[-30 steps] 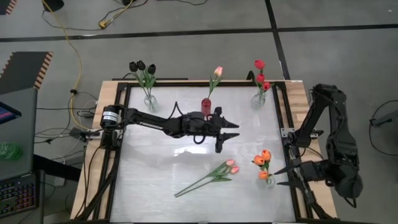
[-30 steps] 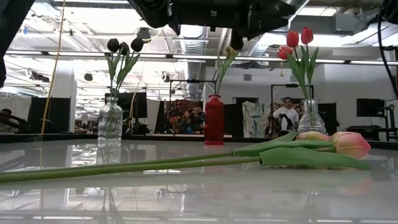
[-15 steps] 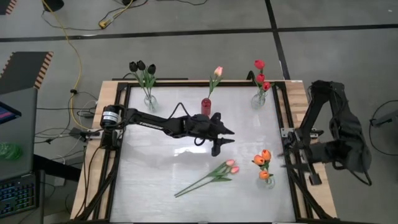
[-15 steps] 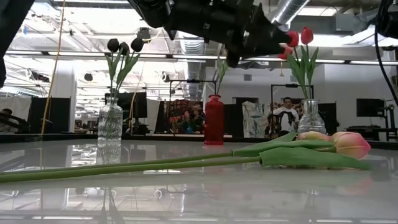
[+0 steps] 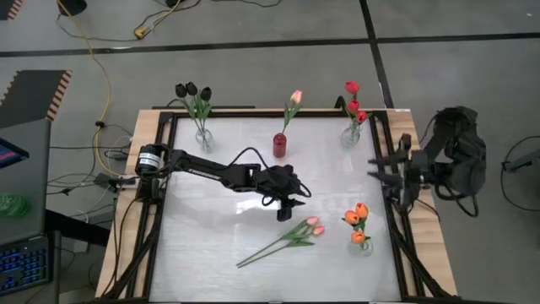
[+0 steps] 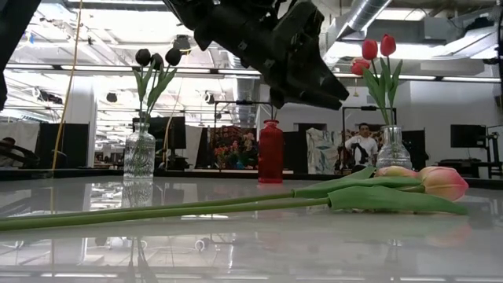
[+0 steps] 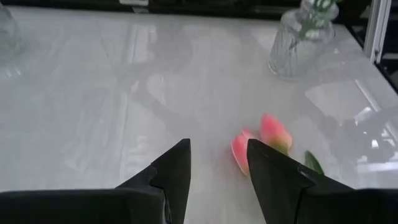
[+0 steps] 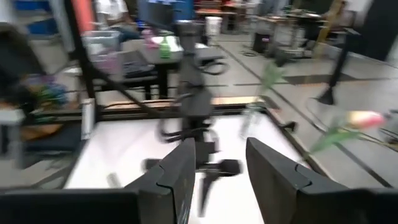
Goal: Sort flowers into vase by color
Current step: Put the top pink flower into the red transparent vase
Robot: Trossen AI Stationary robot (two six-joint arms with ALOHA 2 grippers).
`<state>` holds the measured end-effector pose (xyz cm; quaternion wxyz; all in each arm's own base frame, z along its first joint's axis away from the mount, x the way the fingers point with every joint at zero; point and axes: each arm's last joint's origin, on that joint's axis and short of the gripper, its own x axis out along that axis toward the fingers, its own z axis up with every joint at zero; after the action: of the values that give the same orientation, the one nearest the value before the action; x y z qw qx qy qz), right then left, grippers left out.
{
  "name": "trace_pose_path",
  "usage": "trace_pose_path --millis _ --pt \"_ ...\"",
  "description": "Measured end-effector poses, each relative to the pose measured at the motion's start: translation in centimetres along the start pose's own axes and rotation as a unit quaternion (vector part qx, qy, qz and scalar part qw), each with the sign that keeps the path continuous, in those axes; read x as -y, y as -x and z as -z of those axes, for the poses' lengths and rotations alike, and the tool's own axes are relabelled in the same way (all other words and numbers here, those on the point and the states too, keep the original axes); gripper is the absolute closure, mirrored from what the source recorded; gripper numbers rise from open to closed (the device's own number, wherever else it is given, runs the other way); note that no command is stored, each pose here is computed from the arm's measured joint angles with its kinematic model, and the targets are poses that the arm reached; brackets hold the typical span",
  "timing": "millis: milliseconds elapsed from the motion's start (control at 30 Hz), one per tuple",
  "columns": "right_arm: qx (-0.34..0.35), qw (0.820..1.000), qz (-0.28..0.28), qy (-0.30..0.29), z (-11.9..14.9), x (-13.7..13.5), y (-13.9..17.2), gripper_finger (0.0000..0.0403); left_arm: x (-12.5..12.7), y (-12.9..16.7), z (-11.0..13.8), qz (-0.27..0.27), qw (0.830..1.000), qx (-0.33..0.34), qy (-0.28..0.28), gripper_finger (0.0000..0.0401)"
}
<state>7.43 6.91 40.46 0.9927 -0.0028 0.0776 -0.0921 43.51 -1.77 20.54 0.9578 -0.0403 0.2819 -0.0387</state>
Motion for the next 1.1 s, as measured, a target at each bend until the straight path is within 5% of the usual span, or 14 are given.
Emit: trace_pose_path --millis 667,1100 --pt "-0.080 0.991 0.102 0.008 1.9 3.0 -2.7 0.0370 2.1 0.0 1.4 0.011 0.997 -0.063 0.054 0.0257" --pt "-0.091 0.986 0.142 0.005 2.0 3.7 -3.0 0.0360 6.7 -0.8 2.8 -0.016 0.995 -0.073 0.065 0.0257"
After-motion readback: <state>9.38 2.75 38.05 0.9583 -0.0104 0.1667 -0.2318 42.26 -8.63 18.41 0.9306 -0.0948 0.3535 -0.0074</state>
